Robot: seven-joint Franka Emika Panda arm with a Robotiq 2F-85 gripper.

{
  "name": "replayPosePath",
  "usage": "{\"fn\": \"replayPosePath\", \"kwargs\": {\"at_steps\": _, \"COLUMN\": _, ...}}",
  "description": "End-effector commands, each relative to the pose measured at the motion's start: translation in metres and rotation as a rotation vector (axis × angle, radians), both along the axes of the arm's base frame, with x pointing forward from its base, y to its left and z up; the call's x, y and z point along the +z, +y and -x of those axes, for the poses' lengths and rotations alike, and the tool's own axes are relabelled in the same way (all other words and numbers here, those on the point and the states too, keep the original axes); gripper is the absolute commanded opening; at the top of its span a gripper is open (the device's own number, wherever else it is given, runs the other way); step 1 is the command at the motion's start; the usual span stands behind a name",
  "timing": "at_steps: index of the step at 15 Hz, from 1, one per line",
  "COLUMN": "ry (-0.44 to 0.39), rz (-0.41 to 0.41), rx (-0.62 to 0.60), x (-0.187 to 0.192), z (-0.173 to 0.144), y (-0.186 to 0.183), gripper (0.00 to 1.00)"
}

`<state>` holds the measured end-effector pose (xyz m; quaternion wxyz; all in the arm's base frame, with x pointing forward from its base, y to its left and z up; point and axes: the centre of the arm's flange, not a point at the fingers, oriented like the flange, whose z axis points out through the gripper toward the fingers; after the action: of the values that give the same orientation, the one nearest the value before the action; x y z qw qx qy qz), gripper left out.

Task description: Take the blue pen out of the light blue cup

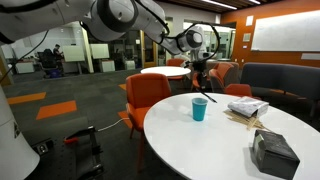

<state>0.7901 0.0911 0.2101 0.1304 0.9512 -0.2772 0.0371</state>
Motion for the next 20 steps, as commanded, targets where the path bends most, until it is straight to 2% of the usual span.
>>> {"fn": "replayPosePath", "kwargs": {"at_steps": 1, "ry": -0.121, "rz": 0.007, "rx": -0.088, "x": 0.018, "z": 0.083, "y": -0.044, "gripper": 0.0}}
{"fn": "replayPosePath", "kwargs": {"at_steps": 3, "ry": -0.137, "rz": -0.024, "rx": -0.114, "x": 0.021, "z": 0.088, "y": -0.072, "gripper": 0.0}}
{"fn": "replayPosePath", "kwargs": {"at_steps": 4, "ry": -0.126, "rz": -0.013, "rx": -0.138, "x": 0.02, "z": 0.094, "y": -0.084, "gripper": 0.0}}
{"fn": "replayPosePath", "kwargs": {"at_steps": 8, "ry": -0.013, "rz": 0.001, "rx": -0.203, "x": -0.003, "z": 0.132, "y": -0.11, "gripper": 0.0}}
{"fn": "replayPosePath", "kwargs": {"at_steps": 10, "ry": 0.024, "rz": 0.044, "rx": -0.235, "x": -0.02, "z": 0.152, "y": -0.111, "gripper": 0.0}}
{"fn": "replayPosePath", "kwargs": {"at_steps": 13, "ry": 0.041, "rz": 0.175, "rx": -0.301, "x": -0.05, "z": 0.185, "y": -0.11, "gripper": 0.0}}
{"fn": "replayPosePath", "kwargs": {"at_steps": 17, "ry": 0.074, "rz": 0.284, "rx": -0.36, "x": -0.099, "z": 0.231, "y": -0.11, "gripper": 0.0}}
{"fn": "replayPosePath", "kwargs": {"at_steps": 20, "ry": 0.057, "rz": 0.378, "rx": -0.415, "x": -0.123, "z": 0.268, "y": -0.124, "gripper": 0.0}}
